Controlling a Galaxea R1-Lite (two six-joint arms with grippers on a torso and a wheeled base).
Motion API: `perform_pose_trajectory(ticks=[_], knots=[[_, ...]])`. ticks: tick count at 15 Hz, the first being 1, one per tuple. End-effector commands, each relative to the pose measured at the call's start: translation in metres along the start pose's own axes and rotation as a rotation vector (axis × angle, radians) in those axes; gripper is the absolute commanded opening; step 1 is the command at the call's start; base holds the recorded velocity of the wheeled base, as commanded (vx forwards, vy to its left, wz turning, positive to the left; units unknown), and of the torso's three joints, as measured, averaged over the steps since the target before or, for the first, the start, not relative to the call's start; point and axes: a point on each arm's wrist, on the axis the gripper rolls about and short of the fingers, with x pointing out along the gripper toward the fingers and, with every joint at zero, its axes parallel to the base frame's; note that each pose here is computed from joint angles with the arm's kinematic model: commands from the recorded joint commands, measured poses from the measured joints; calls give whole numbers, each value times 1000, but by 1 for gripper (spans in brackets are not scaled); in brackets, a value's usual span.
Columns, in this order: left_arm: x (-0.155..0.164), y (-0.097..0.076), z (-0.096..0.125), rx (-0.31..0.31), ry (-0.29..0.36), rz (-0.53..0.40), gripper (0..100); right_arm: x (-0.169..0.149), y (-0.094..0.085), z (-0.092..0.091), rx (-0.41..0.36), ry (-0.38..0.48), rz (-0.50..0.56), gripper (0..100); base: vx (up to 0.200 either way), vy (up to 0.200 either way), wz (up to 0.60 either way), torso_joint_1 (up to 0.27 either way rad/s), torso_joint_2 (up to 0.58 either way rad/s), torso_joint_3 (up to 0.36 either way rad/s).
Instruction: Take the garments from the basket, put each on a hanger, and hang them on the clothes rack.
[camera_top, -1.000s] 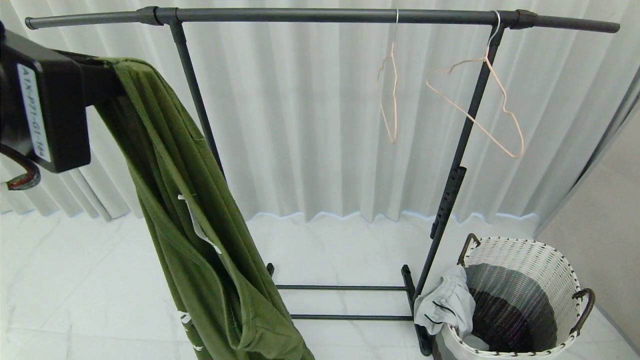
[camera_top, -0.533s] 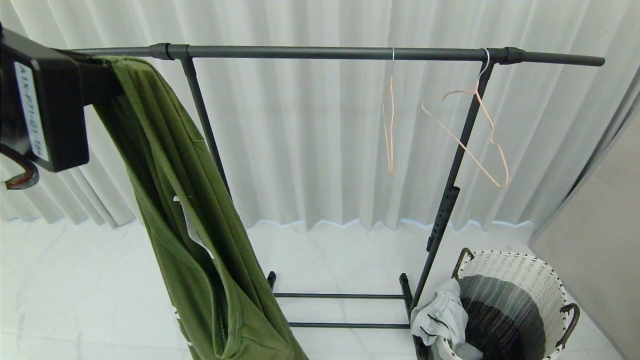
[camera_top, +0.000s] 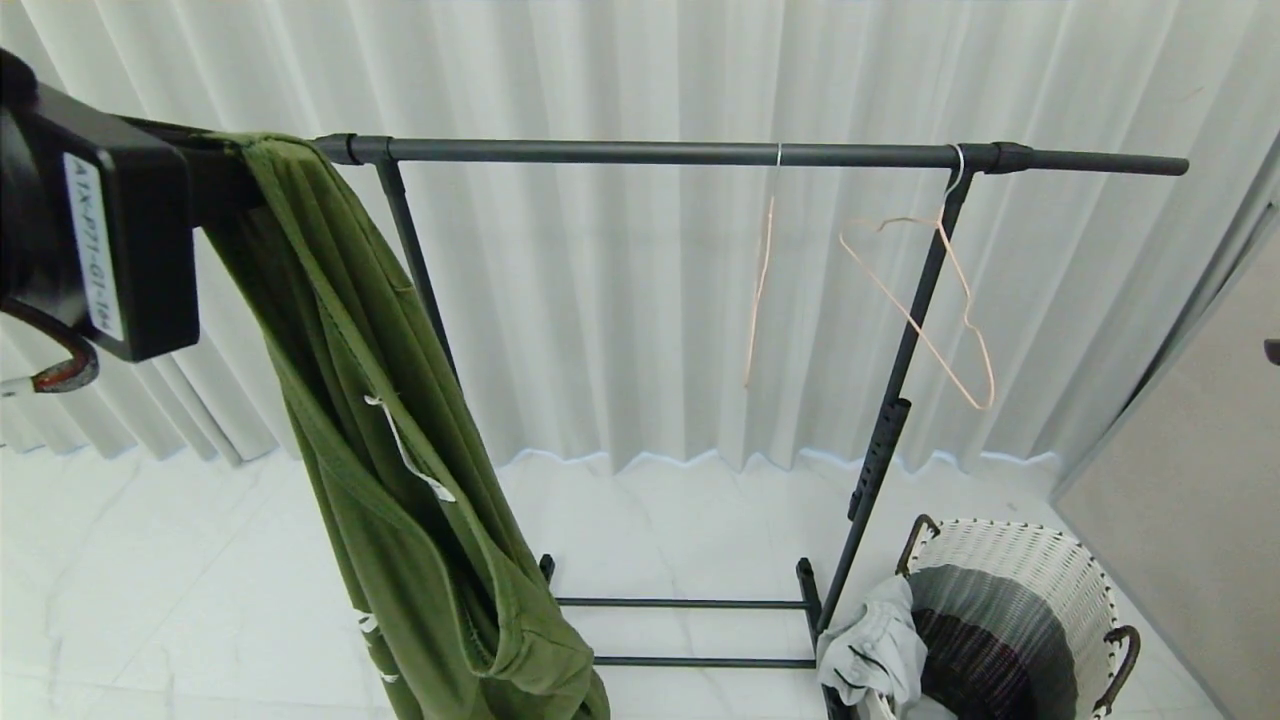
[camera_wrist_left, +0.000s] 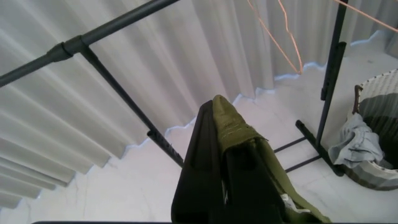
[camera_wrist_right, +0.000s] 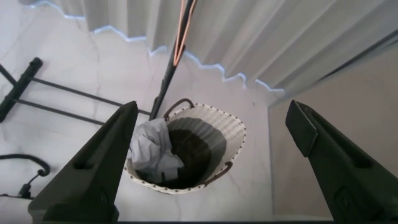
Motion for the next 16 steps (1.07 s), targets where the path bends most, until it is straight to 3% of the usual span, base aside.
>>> perform_pose_trajectory(ticks=[1, 9, 13, 16], knots=[[1, -2, -3, 8, 10, -3, 0, 0, 0, -1, 0, 0, 9, 100, 200, 0, 0, 7, -32, -12], [3, -5, -7, 18, 25, -7, 0, 9, 4, -9, 36, 31, 79, 100, 200, 0, 0, 8, -2, -2], [5, -5, -8, 21, 33, -3, 0, 43, 9, -23, 71, 86, 87, 100, 200, 0, 0, 2, 0, 1], [6, -6, -14, 29, 52, 2, 0, 76, 13, -35, 131, 159, 96, 100, 0, 0, 0, 0, 0, 0]])
